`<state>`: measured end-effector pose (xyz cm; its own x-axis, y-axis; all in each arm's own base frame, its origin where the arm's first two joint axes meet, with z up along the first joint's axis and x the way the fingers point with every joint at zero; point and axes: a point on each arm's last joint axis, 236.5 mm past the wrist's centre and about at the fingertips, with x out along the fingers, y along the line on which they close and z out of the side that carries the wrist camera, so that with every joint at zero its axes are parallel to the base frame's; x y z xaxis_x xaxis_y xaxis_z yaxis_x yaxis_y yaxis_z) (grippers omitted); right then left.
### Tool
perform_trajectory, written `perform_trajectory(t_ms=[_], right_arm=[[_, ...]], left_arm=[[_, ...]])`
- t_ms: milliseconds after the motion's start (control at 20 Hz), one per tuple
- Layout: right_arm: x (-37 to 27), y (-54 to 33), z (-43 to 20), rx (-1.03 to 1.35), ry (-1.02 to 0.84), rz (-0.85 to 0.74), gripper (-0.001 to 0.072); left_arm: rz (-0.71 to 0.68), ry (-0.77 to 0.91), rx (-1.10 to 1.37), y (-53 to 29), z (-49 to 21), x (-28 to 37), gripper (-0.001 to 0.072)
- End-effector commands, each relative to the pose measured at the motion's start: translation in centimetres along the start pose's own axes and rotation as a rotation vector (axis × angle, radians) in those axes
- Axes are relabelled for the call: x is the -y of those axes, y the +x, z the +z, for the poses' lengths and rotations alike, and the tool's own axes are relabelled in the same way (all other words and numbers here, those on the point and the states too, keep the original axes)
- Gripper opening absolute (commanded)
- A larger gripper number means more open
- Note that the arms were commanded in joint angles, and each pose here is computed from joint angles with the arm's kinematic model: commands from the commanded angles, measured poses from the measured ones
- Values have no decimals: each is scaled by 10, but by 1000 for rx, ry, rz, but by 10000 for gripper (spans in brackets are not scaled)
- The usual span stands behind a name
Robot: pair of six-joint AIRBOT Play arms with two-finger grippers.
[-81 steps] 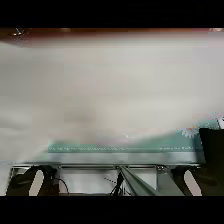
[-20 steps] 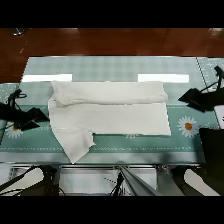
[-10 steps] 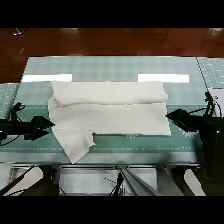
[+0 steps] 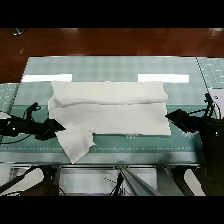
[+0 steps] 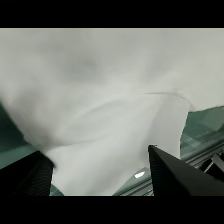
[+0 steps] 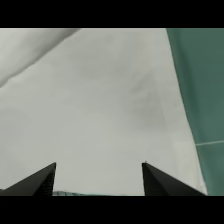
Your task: Fold the shirts.
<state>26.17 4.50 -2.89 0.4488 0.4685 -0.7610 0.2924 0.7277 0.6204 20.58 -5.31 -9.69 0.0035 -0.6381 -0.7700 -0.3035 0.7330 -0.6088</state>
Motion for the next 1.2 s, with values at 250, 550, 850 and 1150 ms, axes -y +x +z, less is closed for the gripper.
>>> perform_trajectory(t_ms=[250,550,850,1150], right_arm=[[38,-22,32,114,82,-112,622],[88,-31,-32,-119,148,-253,621],[77,-7,-45,-203,227,-138,621],[73,15,-40,-242,247,-45,621]], left_arm=[[24,66,-63,20,-8,3,26],[-33,42,43,5,10,17,26],[-36,44,46,4,11,18,26],[-33,43,52,4,13,18,25]])
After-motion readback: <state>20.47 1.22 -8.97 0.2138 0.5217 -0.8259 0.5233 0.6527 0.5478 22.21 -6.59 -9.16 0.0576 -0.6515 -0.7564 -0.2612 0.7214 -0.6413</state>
